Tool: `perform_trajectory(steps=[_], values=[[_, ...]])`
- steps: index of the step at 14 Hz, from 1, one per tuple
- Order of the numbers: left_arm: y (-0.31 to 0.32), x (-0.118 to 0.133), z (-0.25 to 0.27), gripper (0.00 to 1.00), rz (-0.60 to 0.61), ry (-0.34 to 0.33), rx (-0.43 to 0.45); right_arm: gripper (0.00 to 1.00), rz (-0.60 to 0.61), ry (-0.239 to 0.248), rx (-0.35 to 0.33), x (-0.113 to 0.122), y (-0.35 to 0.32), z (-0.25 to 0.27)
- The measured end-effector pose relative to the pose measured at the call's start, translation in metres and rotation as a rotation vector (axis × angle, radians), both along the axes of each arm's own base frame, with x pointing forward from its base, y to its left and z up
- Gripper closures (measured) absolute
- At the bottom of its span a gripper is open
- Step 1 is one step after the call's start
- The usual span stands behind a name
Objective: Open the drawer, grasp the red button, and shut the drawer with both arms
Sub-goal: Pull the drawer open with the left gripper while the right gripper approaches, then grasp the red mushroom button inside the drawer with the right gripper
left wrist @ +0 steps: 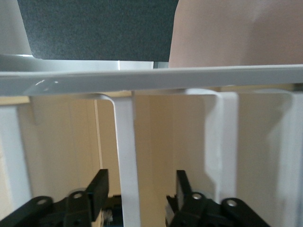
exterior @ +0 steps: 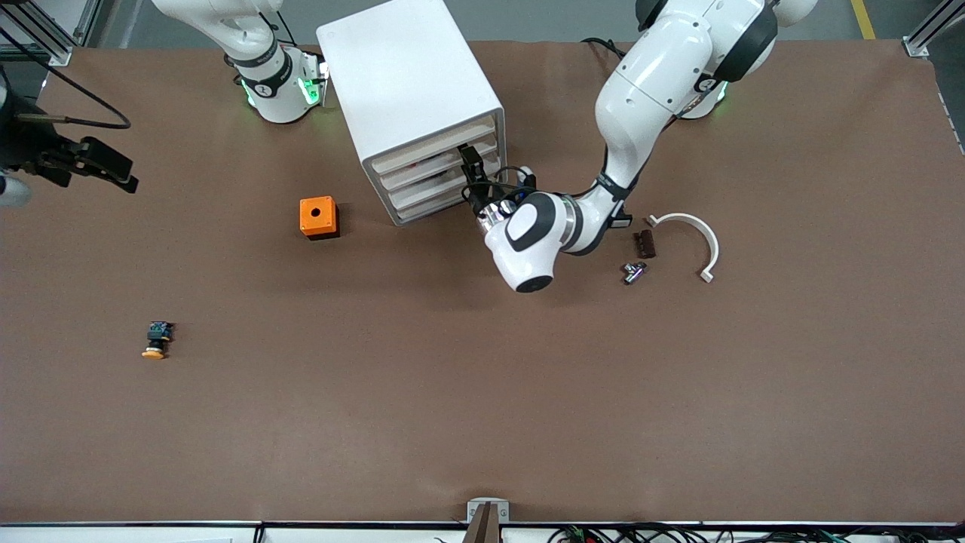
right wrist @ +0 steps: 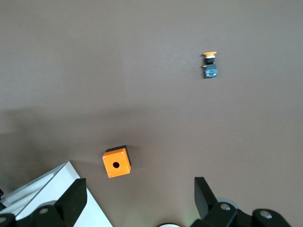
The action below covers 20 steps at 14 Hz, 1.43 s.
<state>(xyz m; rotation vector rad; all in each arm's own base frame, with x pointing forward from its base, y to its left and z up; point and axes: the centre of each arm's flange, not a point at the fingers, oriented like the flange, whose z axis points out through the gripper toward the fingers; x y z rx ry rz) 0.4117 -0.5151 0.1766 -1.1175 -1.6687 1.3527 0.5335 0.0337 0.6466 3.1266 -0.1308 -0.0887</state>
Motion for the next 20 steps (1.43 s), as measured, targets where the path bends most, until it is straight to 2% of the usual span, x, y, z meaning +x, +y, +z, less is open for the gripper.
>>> perform_trajectory(steps=[1, 3, 4, 6, 7, 13, 17, 20], values=[[-0.003, -0.004, 0.0, 0.37, -0.008, 0.0, 0.002, 0.0, 0.003, 0.0, -0.002, -0.001, 0.015, 0.001], [-0.004, -0.005, 0.0, 0.56, -0.009, 0.0, 0.003, 0.0, -0.031, -0.001, -0.007, -0.005, 0.044, 0.002], [-0.002, -0.002, 0.0, 0.69, -0.005, -0.003, 0.005, 0.0, -0.059, 0.0, -0.01, -0.007, 0.058, 0.001], [0.001, 0.006, 0.005, 0.89, 0.003, -0.01, -0.002, 0.0, -0.144, 0.006, -0.019, -0.012, 0.088, -0.002], [0.004, 0.013, 0.009, 0.93, 0.01, -0.016, 0.008, 0.0, -0.203, 0.011, -0.028, -0.016, 0.11, -0.005], [0.051, 0.068, 0.014, 0.93, 0.096, -0.044, 0.006, 0.0, -0.479, 0.03, -0.101, -0.053, 0.266, -0.052], [0.083, 0.104, 0.019, 0.93, 0.154, -0.087, -0.004, 0.0, -0.614, 0.042, -0.103, -0.051, 0.315, -0.095], [0.098, 0.12, 0.023, 0.93, 0.171, -0.124, -0.023, 0.0, -0.716, 0.03, -0.095, -0.055, 0.363, -0.134]])
